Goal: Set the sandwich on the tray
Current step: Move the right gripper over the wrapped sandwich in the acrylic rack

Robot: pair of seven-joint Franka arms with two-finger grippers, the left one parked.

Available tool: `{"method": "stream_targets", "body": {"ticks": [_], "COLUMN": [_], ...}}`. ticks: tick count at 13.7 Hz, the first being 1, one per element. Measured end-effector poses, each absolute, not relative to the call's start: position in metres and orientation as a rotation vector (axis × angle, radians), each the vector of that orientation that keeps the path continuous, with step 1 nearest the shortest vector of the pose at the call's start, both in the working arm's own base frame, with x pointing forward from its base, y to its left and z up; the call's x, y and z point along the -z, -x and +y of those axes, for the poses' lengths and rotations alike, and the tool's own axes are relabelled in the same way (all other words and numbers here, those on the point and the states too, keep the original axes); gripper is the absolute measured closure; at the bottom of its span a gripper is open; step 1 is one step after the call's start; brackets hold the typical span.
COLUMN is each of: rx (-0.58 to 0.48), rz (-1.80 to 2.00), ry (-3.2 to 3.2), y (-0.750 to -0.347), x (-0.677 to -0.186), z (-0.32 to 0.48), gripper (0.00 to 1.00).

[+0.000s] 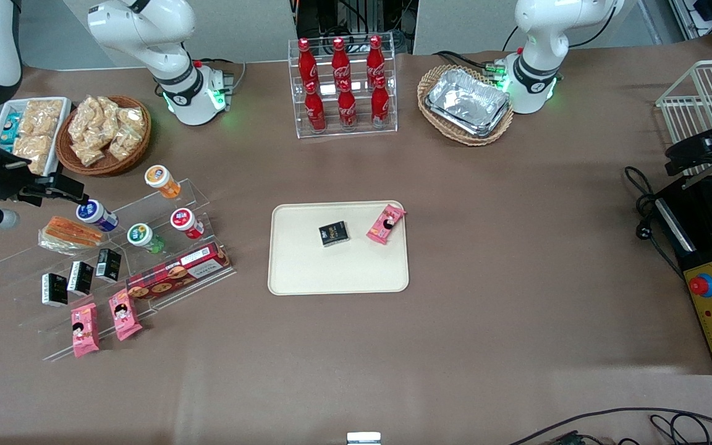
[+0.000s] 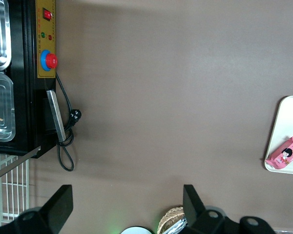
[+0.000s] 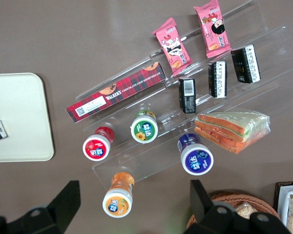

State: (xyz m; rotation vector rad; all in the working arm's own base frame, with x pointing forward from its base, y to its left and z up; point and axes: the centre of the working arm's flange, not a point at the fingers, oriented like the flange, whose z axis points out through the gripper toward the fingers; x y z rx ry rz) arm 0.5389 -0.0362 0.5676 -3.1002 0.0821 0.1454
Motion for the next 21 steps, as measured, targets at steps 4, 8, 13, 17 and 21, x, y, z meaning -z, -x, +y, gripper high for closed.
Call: {"method": "stream_targets", "body": {"ticks": [4, 8, 13, 17, 21], "rx": [-0.147, -0.160, -0.232, -0.200, -0.183], "rz": [0.081, 0.096, 0.101, 0.134, 0.415], "ry": [3.100, 3.098, 3.092, 3.091, 3.072], "y": [-0.539, -0.538, -0.535, -0.532, -0.527], "x": [-0.569, -0.568, -0.561, -0.573, -0.582], "z": [-0.036, -0.041, -0.043, -0.050, -0.060], "gripper": [0.00, 0.00, 0.00, 0.00, 0.00]}}
